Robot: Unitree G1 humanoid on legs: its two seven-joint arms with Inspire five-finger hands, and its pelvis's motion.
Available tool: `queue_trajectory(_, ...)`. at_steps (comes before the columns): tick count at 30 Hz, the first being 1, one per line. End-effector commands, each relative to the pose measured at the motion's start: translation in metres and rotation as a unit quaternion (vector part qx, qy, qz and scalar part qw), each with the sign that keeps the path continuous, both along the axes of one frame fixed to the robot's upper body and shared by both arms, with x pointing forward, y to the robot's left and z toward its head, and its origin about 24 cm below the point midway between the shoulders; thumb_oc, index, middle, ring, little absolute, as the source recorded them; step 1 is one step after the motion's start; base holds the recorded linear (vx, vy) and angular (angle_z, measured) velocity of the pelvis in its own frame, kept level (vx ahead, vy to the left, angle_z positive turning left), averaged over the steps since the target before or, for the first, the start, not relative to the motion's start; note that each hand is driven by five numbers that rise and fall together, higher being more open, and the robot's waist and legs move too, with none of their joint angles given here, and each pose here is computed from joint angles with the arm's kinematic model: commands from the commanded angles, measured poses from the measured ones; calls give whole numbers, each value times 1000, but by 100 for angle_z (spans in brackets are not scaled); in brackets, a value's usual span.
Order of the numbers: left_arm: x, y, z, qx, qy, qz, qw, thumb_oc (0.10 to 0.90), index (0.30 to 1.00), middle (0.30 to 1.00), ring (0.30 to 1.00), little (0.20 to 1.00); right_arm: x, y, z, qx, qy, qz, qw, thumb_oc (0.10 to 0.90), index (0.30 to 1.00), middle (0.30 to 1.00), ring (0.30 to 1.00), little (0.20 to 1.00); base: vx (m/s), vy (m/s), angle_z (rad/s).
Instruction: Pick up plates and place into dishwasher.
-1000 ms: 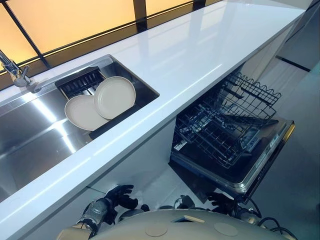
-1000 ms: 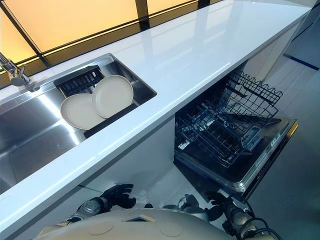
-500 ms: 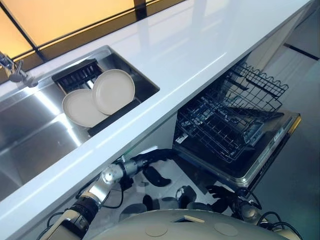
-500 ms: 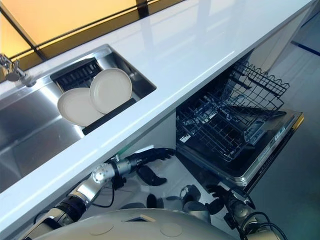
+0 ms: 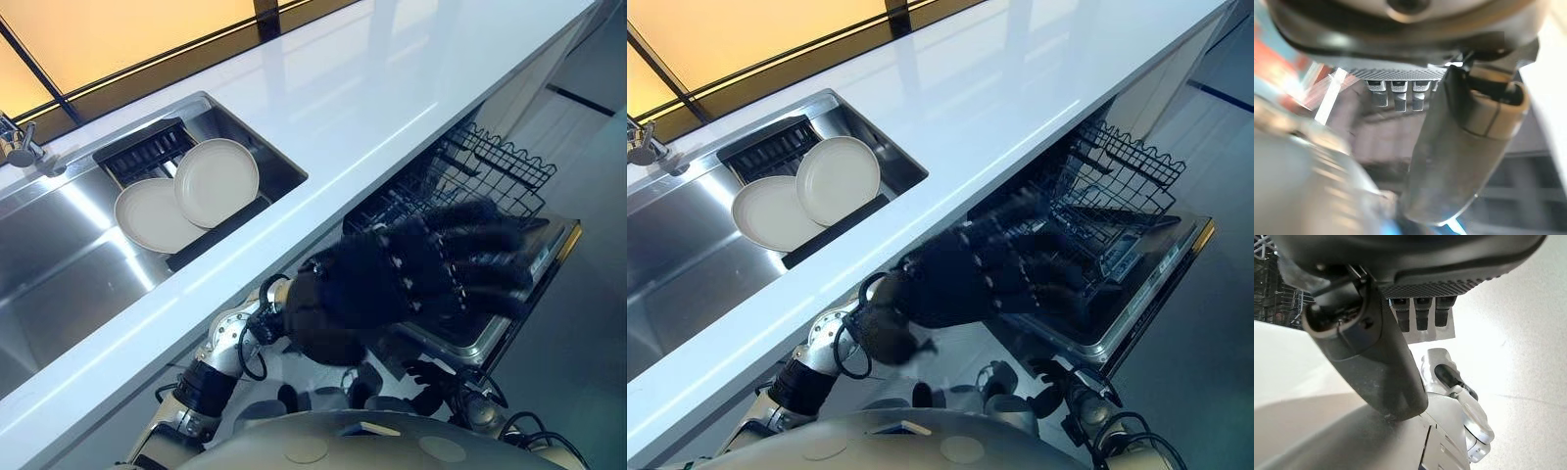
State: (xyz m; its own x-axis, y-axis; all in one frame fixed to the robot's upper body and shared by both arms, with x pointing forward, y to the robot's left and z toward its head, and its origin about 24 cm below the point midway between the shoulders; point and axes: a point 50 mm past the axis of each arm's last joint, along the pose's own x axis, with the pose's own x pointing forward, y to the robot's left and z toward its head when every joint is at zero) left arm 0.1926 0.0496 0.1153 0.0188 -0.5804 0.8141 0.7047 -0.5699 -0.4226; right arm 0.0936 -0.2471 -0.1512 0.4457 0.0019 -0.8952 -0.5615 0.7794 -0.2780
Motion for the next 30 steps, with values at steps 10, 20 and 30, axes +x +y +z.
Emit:
queue_trajectory(10,28,126,105,146,-404,860,275,800,900,900,900,900,-18,43,-11,56,-17,-13,998,800,900,900,900,900,6,1,5)
queue_trajectory(20,90,214,162,391,-519,747,-137,800,900,900,900,900,-13,27,-7,36,-18,-10,999,800,900,900,900,900,52,26,5)
queue_trajectory(30,100,259,190,461,-564,640,-245,800,900,900,900,900,-19,6,-3,1,1,6,1000,800,900,900,900,900,85,88,-10)
